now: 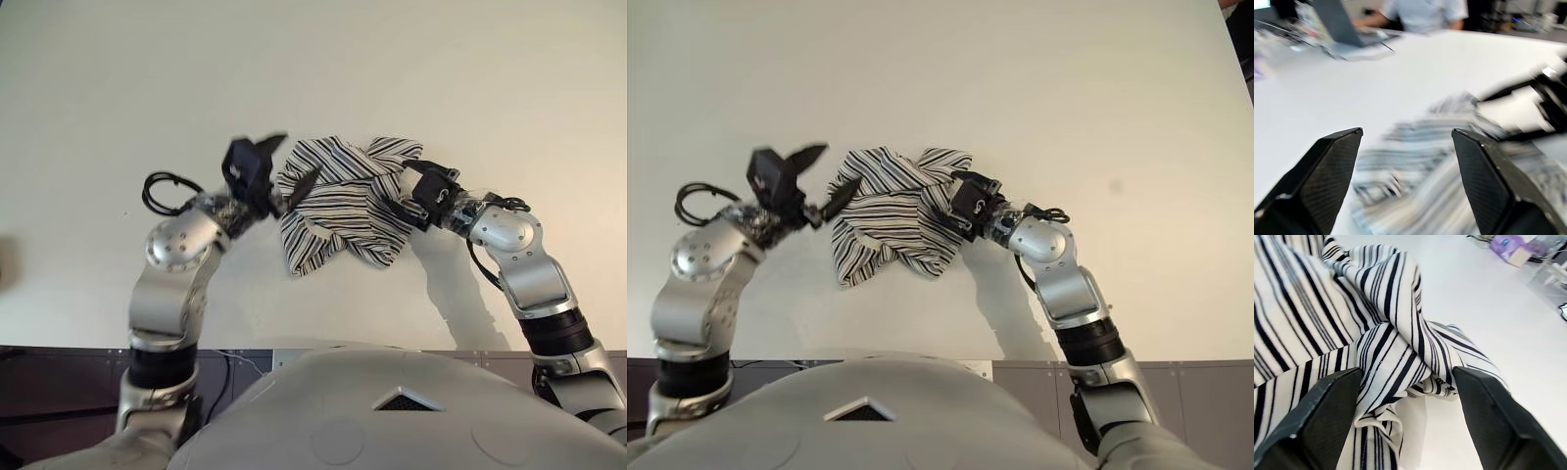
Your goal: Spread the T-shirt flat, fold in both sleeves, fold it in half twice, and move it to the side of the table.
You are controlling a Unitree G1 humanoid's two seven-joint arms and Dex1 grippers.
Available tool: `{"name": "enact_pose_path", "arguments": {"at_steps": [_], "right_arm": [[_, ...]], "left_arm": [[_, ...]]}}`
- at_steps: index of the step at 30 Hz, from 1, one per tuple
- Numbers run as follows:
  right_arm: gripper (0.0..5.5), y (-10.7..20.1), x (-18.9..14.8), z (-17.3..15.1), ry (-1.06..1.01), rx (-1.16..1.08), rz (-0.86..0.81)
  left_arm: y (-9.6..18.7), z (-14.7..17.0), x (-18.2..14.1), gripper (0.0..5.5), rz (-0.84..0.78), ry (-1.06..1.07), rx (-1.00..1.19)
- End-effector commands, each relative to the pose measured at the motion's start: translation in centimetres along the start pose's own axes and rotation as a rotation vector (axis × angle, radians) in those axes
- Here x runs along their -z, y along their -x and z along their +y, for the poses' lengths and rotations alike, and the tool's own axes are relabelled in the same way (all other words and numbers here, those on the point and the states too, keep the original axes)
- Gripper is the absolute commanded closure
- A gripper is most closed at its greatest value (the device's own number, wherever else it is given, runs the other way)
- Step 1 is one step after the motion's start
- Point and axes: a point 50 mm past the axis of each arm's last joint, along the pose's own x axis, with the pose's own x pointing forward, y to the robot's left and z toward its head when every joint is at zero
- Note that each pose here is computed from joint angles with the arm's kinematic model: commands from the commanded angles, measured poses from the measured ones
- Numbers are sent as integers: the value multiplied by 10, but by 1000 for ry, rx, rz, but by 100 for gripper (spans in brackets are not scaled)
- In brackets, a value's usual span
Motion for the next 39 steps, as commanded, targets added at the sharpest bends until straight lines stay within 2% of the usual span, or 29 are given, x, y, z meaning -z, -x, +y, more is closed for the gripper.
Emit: {"name": "enact_pose_path", "arguments": {"at_steps": [1,3,6,7,10,17,19,20,24,26,29,31,33,35,36,37,39], "right_arm": [[210,0,6,-7,23,60,42],[210,0,8,-9,25,68,47],[210,-5,4,-7,28,42,28],[210,-6,3,-5,28,31,21],[210,-5,6,-3,34,12,33],[210,-9,11,-1,26,20,45],[210,-11,10,-1,25,17,42],[210,-11,10,0,24,15,41],[210,-12,11,0,29,10,40],[210,-13,10,-2,32,15,37],[210,-16,11,-8,59,27,48],[210,-20,15,-12,90,37,70],[210,-24,27,-38,103,161,145],[210,-11,64,-95,20,465,332],[210,-2,77,-117,-88,601,366],[210,4,83,-130,-189,691,369],[210,11,80,-149,-445,858,243]], "left_arm": [[35,-9,47,213,300,-114,185],[38,-5,62,213,375,-202,195],[8,21,76,213,341,-250,-67],[0,21,73,213,295,-218,-106],[-8,1,48,213,132,-108,-14],[-11,3,12,213,30,-105,37],[-16,11,3,213,-3,-92,-27],[-19,15,3,213,4,-83,-62],[-21,19,39,213,225,-209,-80],[-18,12,56,213,320,-252,-8],[-8,-5,66,213,363,-276,149],[-8,2,72,213,398,-294,123],[-4,9,85,213,479,-357,114],[7,9,94,213,531,-385,152],[12,5,97,213,535,-382,192],[15,1,97,213,532,-378,230],[20,-5,93,213,506,-369,297]]}}
